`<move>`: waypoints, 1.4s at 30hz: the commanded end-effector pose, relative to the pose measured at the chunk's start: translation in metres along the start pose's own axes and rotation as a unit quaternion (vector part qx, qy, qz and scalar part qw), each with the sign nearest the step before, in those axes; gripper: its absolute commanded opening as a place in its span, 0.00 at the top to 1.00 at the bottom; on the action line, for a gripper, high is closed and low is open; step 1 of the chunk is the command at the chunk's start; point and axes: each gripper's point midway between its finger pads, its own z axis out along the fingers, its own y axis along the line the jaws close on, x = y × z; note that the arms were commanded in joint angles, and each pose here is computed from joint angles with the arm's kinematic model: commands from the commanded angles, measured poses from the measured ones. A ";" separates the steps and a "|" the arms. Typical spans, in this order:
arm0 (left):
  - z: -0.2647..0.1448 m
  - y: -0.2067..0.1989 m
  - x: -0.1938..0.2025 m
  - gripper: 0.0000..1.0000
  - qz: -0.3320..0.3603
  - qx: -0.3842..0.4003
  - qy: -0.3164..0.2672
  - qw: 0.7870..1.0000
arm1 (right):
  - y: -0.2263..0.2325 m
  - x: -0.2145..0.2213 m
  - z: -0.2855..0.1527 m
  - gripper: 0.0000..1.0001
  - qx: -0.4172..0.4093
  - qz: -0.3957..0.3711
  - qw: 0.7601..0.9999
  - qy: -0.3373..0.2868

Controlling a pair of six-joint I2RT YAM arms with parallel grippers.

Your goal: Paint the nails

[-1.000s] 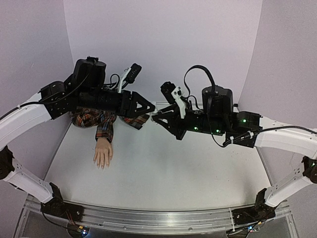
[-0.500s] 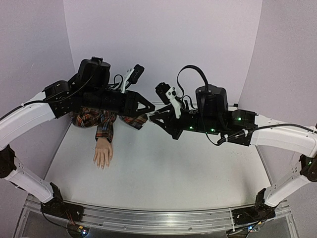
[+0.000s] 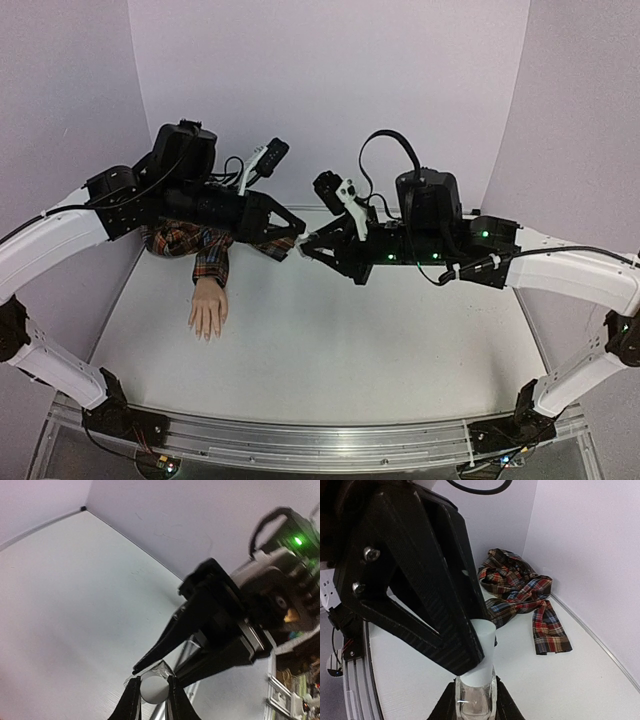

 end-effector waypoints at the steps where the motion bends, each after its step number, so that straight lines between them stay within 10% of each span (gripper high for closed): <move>1: -0.030 -0.108 0.005 1.00 0.082 0.300 0.006 0.950 | 0.113 -0.061 -0.044 1.00 -0.342 -0.022 0.934 -0.097; 7: -0.043 -0.128 0.008 1.00 0.097 0.371 0.019 0.923 | 0.146 -0.088 -0.070 1.00 -0.500 0.010 0.860 -0.098; 21: -0.062 -0.136 0.002 1.00 0.120 0.367 -0.010 0.922 | 0.128 -0.084 -0.053 1.00 -0.445 0.012 0.889 -0.105; 35: -0.036 -0.086 -0.001 1.00 0.084 0.194 -0.005 0.977 | 0.088 -0.061 -0.042 1.00 -0.313 0.024 0.945 -0.095; 42: -0.034 -0.064 -0.011 0.46 0.051 0.118 -0.020 0.991 | 0.045 -0.047 -0.027 1.00 -0.167 0.032 0.983 -0.064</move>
